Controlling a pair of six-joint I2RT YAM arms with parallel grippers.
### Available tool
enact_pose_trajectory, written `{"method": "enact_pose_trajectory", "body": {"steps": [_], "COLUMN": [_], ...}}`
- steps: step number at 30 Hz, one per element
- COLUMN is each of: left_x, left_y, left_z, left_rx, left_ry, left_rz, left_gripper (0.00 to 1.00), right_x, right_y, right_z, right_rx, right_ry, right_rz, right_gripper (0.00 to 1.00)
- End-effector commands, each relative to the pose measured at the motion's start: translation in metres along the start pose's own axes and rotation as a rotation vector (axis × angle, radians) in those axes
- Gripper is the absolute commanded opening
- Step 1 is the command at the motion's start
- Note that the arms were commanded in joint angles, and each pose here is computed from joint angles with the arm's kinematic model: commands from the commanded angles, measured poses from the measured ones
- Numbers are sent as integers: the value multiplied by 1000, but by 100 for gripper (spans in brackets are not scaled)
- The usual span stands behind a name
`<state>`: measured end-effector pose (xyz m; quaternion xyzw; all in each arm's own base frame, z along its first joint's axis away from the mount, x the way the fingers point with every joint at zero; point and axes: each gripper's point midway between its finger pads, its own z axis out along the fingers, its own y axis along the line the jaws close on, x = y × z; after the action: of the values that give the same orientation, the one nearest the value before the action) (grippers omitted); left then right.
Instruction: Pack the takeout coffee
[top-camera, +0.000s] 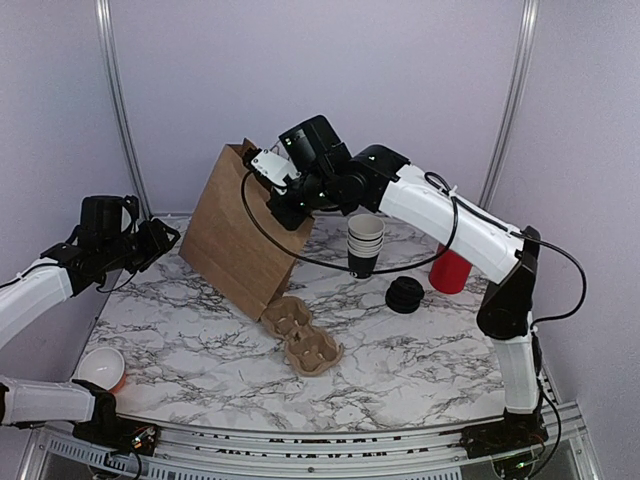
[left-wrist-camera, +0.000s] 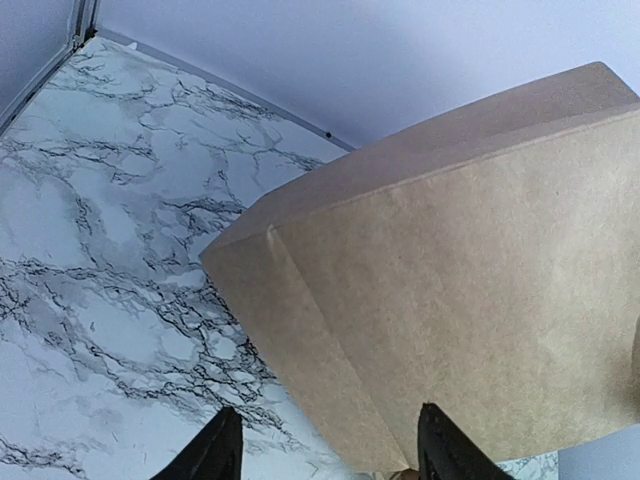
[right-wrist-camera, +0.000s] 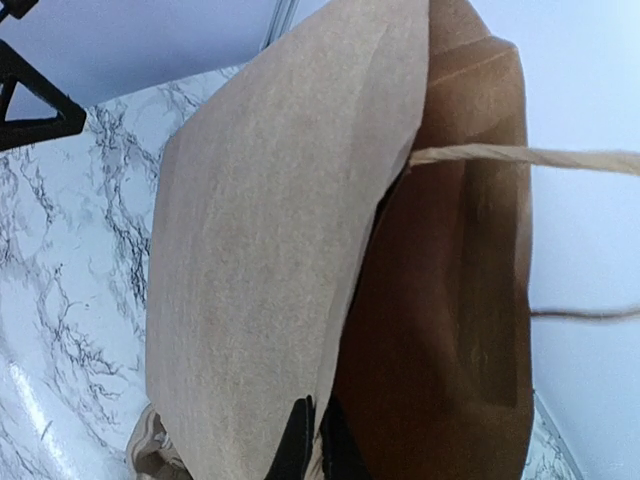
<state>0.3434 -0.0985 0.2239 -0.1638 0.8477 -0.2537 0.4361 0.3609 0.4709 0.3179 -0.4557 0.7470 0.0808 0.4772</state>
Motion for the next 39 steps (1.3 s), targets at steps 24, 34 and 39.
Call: {"method": "enact_pose_trajectory", "body": {"steps": [24,34,39], "left_x": [-44,-49,-50], "left_y": [-9,-12,-10], "left_z": [-61,-74,-77], "left_rx": [-18,-5,-13], "left_ry": [-188,-220,-233], "left_rz": [-28,-49,-52], "left_gripper": [61,62,62], "right_x": [-21,-48,-56], "right_y": [80,71,50], "right_z": [-54,-76,-90], "right_rx": [-113,-102,-21], "right_ry": [-50,-165,-201], "right_rz": [-91,-59,-24], "right_gripper": [37,61,78]}}
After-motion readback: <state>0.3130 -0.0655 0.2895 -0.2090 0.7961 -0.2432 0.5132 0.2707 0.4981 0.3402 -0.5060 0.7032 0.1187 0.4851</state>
